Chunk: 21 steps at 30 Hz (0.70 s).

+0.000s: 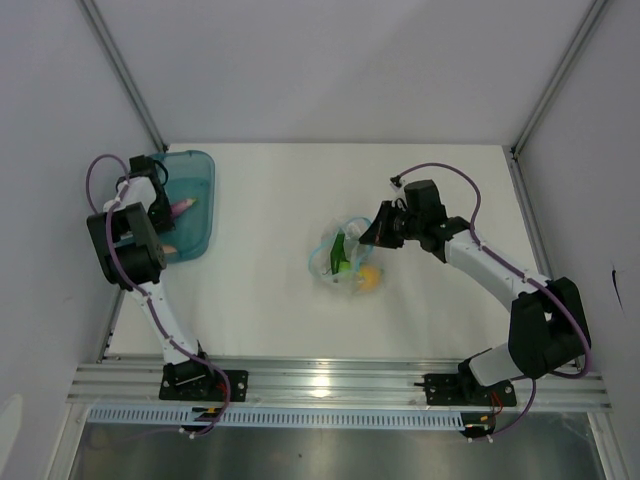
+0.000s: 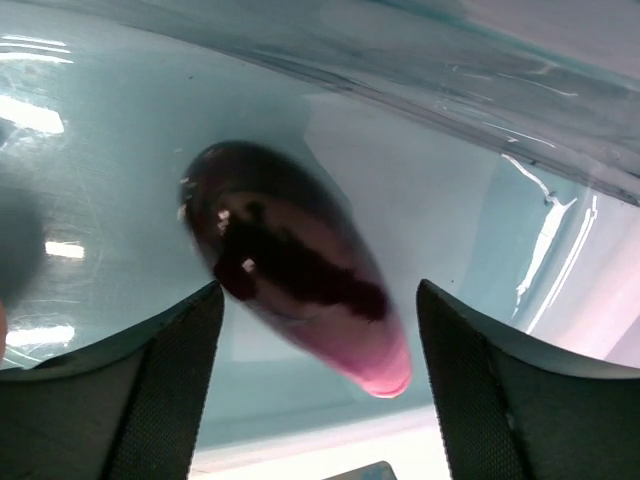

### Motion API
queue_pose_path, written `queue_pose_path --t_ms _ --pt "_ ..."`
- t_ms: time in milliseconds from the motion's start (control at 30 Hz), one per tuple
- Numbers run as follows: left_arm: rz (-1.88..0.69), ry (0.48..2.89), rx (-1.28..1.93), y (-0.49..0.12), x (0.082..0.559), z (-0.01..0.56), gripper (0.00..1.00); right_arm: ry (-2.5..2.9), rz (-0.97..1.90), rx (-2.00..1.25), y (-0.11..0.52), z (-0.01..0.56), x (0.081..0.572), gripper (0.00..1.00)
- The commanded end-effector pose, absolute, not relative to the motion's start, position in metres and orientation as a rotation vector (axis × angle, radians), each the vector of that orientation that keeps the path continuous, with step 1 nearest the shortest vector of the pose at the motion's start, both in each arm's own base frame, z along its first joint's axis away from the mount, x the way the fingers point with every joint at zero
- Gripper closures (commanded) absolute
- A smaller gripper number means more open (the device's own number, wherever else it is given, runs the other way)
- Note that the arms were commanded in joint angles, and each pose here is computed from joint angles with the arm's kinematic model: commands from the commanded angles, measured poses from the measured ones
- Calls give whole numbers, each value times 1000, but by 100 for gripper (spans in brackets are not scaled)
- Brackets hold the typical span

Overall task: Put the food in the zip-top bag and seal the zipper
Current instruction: Pick up the fake vegetable from the bin.

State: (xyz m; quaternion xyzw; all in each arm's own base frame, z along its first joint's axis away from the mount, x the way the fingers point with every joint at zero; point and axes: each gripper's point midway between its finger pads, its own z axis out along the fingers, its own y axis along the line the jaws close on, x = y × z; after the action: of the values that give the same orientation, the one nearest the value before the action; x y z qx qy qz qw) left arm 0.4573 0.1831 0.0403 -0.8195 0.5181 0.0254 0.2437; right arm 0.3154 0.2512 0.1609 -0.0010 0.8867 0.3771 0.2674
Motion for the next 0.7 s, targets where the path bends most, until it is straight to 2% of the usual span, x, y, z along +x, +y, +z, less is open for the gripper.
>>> queue_pose_path --t_ms 0,133,200,267,300,400,433,467,500,533,667 --pt "62 1388 -2235 185 463 40 23 2363 1024 -22 251 162 320 100" --pt "43 1400 -2219 186 466 38 34 2364 1023 -18 251 162 320 100" --pt "2 1403 -2211 184 471 39 44 2365 1022 -19 251 161 320 100" --pt "-33 1391 -2209 184 472 40 50 2368 1024 -17 252 161 320 100" --pt "-51 1396 -2211 182 473 40 58 2364 1023 -17 251 163 320 100" --pt "-78 1392 -2201 182 472 44 71 2364 1023 -8 251 164 320 100" --pt "-96 1393 -2197 182 472 46 80 2360 1024 -9 251 166 319 100" --pt "-111 1391 -2193 183 472 48 84 2356 1019 -5 250 168 320 100" --pt "-116 1401 -2202 180 466 42 94 2355 1011 0 249 167 321 100" --pt "-156 1380 -2193 183 469 50 98 2352 1005 3 248 167 321 100" --pt "-237 1357 -2170 180 467 61 99 2364 986 3 247 165 321 100"
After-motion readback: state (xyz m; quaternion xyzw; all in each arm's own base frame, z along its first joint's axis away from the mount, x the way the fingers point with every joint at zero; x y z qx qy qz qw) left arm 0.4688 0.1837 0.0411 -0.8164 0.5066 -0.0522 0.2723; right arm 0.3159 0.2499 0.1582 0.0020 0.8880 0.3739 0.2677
